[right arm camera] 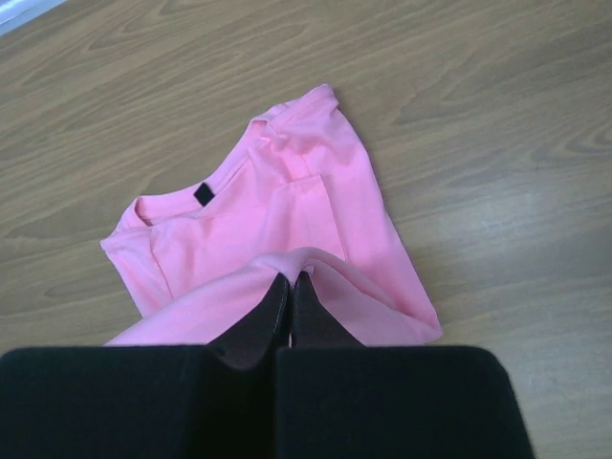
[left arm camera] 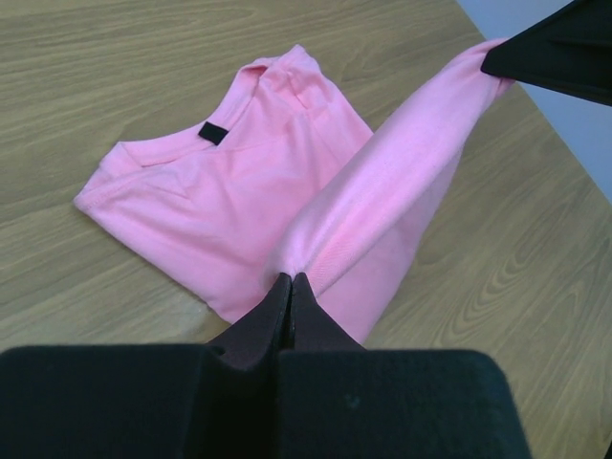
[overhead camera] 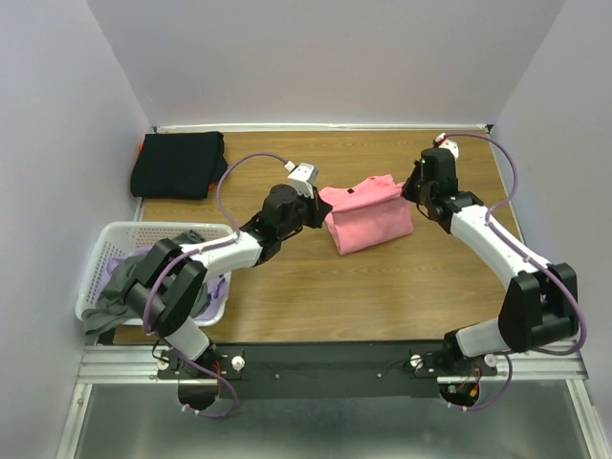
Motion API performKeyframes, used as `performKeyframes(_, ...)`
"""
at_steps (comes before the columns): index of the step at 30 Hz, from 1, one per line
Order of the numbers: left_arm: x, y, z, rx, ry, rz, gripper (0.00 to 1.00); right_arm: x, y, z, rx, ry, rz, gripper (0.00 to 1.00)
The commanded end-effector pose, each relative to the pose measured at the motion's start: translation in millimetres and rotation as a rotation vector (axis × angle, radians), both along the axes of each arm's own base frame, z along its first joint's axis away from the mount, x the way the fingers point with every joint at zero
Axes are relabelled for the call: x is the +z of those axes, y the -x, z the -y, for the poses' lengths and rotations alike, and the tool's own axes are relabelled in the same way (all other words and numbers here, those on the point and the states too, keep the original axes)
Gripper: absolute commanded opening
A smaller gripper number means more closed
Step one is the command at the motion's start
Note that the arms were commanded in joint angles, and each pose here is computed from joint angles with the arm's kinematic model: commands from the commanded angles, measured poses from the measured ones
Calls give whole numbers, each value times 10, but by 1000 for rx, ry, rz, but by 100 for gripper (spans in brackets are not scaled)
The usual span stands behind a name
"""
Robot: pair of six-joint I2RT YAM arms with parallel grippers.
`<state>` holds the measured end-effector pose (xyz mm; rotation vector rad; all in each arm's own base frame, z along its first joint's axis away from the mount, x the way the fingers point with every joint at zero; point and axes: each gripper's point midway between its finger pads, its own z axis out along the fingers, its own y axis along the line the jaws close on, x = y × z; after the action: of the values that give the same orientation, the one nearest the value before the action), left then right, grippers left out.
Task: Fold and stack the t-shirts
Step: Fold the tshirt
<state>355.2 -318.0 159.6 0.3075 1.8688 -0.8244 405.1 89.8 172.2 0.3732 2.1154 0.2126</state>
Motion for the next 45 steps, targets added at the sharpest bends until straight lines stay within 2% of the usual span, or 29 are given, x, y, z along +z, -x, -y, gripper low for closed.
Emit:
performKeyframes(1, 50, -198, -21, 0, 6, 34, 0, 65, -281, 62, -36, 47, 50, 1)
performKeyframes(16, -368, -922, -144, -7, -24, -27, 0, -387, -999, -125, -11, 90, -22, 1)
performKeyframes(17, -390, -957, -141, -11, -28, -30, 3, -440, -1032, -127, -12, 96, -31, 2)
performKeyframes(18, -485, -989, -148, -12, -38, -50, 12, -551, -1072, -129, -11, 103, -50, 4)
performKeyframes(19, -455, -1049, -147, -8, -35, -43, 36, -584, -1106, -139, -8, 106, -55, 19)
performKeyframes(21, -505, -1113, -199, 10, -50, -58, 55, -638, -1190, -186, 15, 105, -60, 44)
performKeyframes(22, -508, -1143, -234, 29, -56, -59, 67, -632, -1205, -211, 25, 103, -58, 60)
performKeyframes(23, -495, -1151, -270, 40, -58, -58, 74, -621, -1213, -245, 42, 95, -56, 63)
performKeyframes(25, -378, -1148, -336, 63, -60, -35, 78, -573, -1184, -262, 54, 87, -50, 67)
performKeyframes(28, -346, -1032, -371, 53, -62, -32, 79, -441, -1063, -255, 62, 76, -24, 73)
performKeyframes(33, -479, -787, -391, 17, -39, -64, 79, -296, -754, -281, 108, 30, 26, 73)
performKeyframes(38, -629, -517, -284, -54, 16, -108, 81, -427, -401, -469, 204, -49, 29, 72)
performKeyframes(45, -708, -306, -74, -122, 88, -148, 82, -719, -150, -689, 279, -89, -15, 72)
